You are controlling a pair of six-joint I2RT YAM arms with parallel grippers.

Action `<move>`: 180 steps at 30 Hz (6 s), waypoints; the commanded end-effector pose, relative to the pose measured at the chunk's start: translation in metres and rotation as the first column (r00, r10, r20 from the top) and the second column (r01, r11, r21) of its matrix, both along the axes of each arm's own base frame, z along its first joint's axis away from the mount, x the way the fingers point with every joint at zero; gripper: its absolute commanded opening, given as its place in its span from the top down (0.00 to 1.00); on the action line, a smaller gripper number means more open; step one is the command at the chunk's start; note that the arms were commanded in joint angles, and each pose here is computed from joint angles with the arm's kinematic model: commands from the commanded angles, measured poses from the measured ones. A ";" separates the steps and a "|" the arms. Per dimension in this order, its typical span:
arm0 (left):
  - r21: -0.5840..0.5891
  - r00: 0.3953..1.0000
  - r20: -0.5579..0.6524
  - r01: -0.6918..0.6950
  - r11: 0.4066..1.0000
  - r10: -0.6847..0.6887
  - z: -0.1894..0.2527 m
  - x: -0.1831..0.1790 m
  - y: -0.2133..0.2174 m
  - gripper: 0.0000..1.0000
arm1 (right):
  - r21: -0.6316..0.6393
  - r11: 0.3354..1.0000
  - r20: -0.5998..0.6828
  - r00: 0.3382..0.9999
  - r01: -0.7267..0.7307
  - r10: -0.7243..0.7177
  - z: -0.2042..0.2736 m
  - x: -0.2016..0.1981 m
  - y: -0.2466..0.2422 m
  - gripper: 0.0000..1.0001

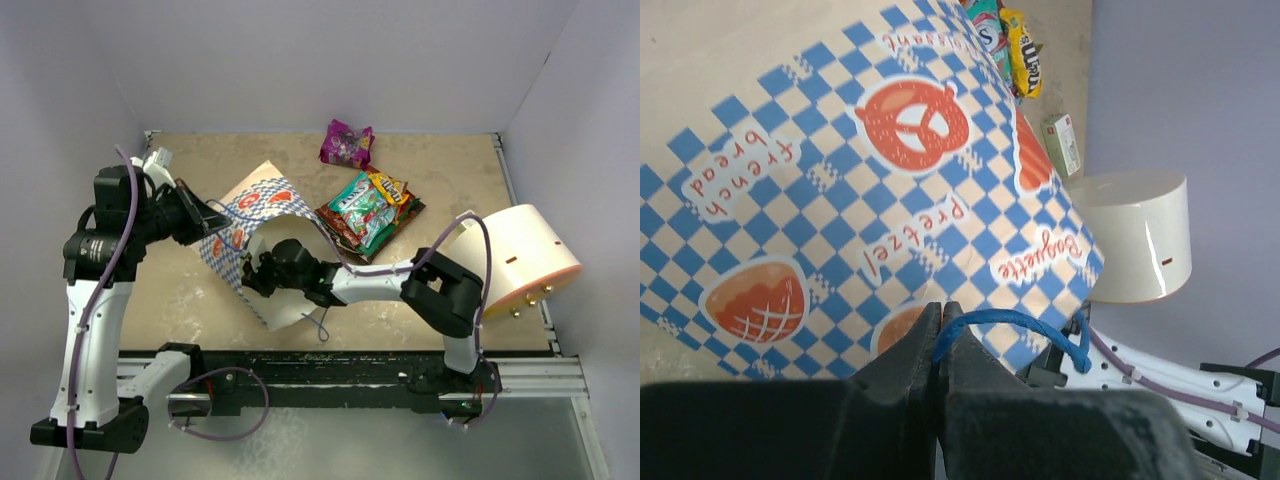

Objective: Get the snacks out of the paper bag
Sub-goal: Take out the snack from the paper bag, then adjust the paper bag at the center of the board, then place the snack at the center of the board, then reset both arms

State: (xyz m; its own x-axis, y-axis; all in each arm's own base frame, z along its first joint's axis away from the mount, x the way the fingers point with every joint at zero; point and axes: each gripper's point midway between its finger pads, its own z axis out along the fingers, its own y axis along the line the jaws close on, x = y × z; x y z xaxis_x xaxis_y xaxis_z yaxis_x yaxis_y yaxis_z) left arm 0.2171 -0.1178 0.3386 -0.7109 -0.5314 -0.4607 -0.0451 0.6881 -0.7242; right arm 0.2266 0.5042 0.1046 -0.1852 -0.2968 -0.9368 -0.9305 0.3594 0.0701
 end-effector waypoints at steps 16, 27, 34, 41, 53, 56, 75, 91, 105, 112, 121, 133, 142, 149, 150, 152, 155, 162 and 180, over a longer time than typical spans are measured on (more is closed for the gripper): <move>-0.108 0.965 0.235 0.144 0.984 -0.115 0.076 0.044 -0.026 1.00 | -0.041 0.993 -0.016 0.993 -0.115 0.114 0.088 -0.072 -0.057 1.00; -0.198 0.982 0.170 0.112 0.974 -0.078 0.078 0.052 -0.031 1.00 | 0.136 0.990 0.263 0.965 -0.028 -0.009 0.258 -0.068 -0.124 1.00; -0.360 0.967 0.221 0.200 0.911 -0.124 0.122 0.050 -0.048 1.00 | 0.299 0.856 0.322 0.800 0.421 -0.506 0.335 0.018 -0.205 1.00; -0.412 0.962 0.259 0.194 0.890 -0.090 0.155 0.058 -0.049 1.00 | 0.340 0.720 0.296 0.658 0.605 -0.692 0.357 0.080 -0.272 1.00; -0.226 0.992 0.115 -0.020 0.974 0.047 0.069 0.067 -0.015 1.00 | 0.177 0.655 0.160 0.635 0.734 -0.755 0.259 0.168 -0.316 1.00; -0.077 0.992 0.103 -0.064 0.995 0.072 0.047 0.065 0.003 1.00 | 0.142 0.670 0.139 0.656 0.728 -0.742 0.239 0.183 -0.313 1.00; 0.392 0.965 0.048 -0.255 0.884 0.257 0.006 0.033 0.084 0.75 | -0.084 0.763 0.245 0.756 0.641 -0.607 0.099 0.262 -0.278 1.00; 0.467 0.923 0.192 -0.385 0.796 0.334 0.057 0.010 0.114 0.00 | -0.189 0.764 0.315 0.775 0.617 -0.548 0.051 0.273 -0.285 0.92; 0.434 0.814 0.397 -0.574 0.695 0.425 0.125 -0.025 0.144 0.01 | -0.230 0.756 0.323 0.781 0.612 -0.534 0.031 0.275 -0.287 0.81; 0.372 0.757 0.510 -0.623 0.689 0.408 0.163 -0.042 0.146 0.01 | -0.232 0.747 0.321 0.774 0.623 -0.546 0.038 0.274 -0.291 0.69; 0.344 0.759 0.537 -0.595 0.726 0.368 0.172 -0.035 0.136 0.01 | -0.192 0.741 0.322 0.755 0.643 -0.571 0.101 0.266 -0.295 0.42; 0.335 0.794 0.523 -0.525 0.782 0.309 0.163 -0.017 0.120 0.01 | -0.129 0.765 0.111 0.776 0.631 -0.621 0.123 0.205 -0.296 0.13; 0.300 0.804 0.540 -0.460 0.836 0.248 0.171 0.000 0.102 0.01 | 0.115 0.612 -0.084 0.622 0.782 -0.779 0.261 0.150 -0.330 0.01; 0.244 0.782 0.586 -0.418 0.875 0.211 0.191 0.015 0.088 0.01 | 0.358 0.517 -0.082 0.578 0.778 -0.812 0.375 0.070 -0.379 0.00; 0.234 0.773 0.601 -0.416 0.879 0.206 0.197 0.015 0.086 0.01 | 0.384 0.508 -0.088 0.578 0.771 -0.811 0.387 0.058 -0.384 0.00; 0.213 0.740 0.646 -0.408 0.888 0.185 0.213 0.012 0.083 0.01 | 0.443 0.494 -0.087 0.585 0.748 -0.806 0.416 0.034 -0.395 0.00; 0.179 0.670 0.726 -0.405 0.897 0.157 0.237 0.002 0.079 0.01 | 0.492 0.469 -0.099 0.582 0.734 -0.807 0.444 0.005 -0.409 0.01; 0.130 0.523 0.840 -0.451 0.883 0.144 0.271 -0.025 0.084 0.01 | 0.579 0.450 -0.122 0.618 0.679 -0.776 0.480 -0.038 -0.422 0.00; 0.137 0.499 0.854 -0.491 0.860 0.148 0.273 -0.035 0.091 0.01 | 0.555 0.463 -0.078 0.598 0.691 -0.798 0.476 -0.035 -0.426 0.01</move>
